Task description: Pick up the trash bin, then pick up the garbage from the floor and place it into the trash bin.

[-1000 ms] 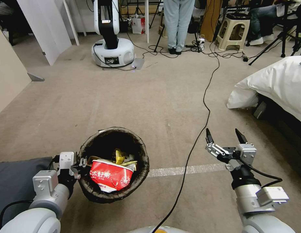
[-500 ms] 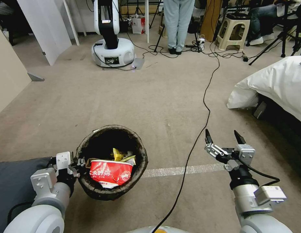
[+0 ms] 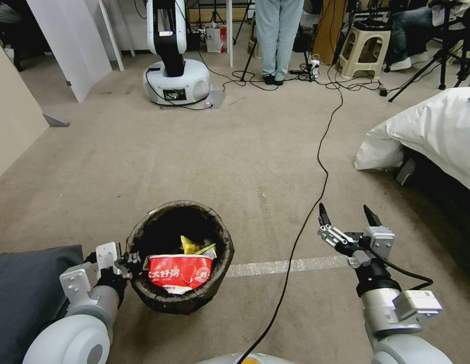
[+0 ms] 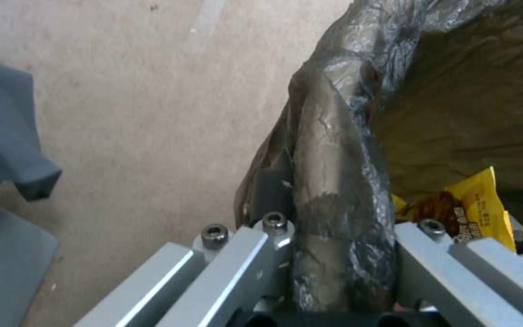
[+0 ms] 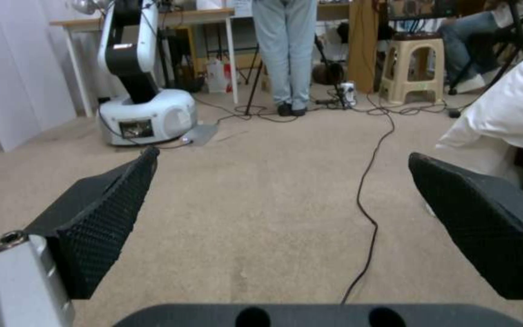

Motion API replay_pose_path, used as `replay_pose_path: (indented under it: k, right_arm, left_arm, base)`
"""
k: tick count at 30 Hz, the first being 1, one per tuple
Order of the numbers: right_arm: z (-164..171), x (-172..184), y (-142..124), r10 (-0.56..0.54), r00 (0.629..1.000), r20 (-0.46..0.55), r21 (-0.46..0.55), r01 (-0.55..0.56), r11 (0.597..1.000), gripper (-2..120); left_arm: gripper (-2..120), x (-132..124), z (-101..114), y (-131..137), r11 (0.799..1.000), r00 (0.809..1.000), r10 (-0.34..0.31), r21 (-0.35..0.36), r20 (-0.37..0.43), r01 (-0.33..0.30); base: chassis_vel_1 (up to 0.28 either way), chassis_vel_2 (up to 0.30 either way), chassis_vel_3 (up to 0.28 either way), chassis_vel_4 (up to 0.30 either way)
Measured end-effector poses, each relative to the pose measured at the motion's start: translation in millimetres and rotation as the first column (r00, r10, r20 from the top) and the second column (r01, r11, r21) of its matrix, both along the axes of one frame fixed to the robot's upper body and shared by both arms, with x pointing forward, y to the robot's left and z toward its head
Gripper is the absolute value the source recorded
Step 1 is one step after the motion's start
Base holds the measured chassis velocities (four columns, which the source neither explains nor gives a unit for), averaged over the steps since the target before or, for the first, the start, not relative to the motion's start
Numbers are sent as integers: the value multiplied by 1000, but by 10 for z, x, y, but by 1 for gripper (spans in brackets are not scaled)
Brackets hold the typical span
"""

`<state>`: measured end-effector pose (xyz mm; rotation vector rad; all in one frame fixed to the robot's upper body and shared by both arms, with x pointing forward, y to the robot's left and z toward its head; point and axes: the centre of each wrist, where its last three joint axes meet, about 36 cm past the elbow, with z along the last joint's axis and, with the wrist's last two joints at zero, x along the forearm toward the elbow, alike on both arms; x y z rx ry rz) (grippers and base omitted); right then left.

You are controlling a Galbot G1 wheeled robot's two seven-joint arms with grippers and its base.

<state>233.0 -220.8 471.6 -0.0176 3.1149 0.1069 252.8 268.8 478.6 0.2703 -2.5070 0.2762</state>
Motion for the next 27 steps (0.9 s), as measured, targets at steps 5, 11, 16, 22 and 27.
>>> replay_pose_path:
  k: [5, 11, 16, 22, 27]
  right_arm:
    - [-8, 1, -1, -2, 1000, -2, 0, 2, 1000, 100]
    - [-14, 1, -2, -7, 1000, -4, 1, 7, 1000, 100]
    - [-19, 2, 0, -9, 1000, -5, 2, 9, 1000, 100]
    - [-33, 4, 1, -11, 1000, -8, 4, 11, 1000, 100]
    - [-38, 9, 4, -13, 1000, -8, 6, 13, 1000, 100]
  left_arm:
    - [1, 37, -123, 12, 1000, 1000, 7, -13, -22, -7]
    - [1, 66, -240, 34, 1000, 999, 9, -16, -46, -10]
    - [1, 86, -379, 61, 1000, 997, 12, -14, -72, -13]
    - [1, 98, -509, 78, 1000, 995, 13, -9, -98, -14]
    - [1, 113, -584, 91, 1000, 994, 13, -1, -110, -14]
  base:
    - [0, 0, 0, 0]
    - [0, 0, 0, 0]
    - [0, 0, 0, 0]
    - [0, 0, 0, 0]
    - [0, 0, 0, 0]
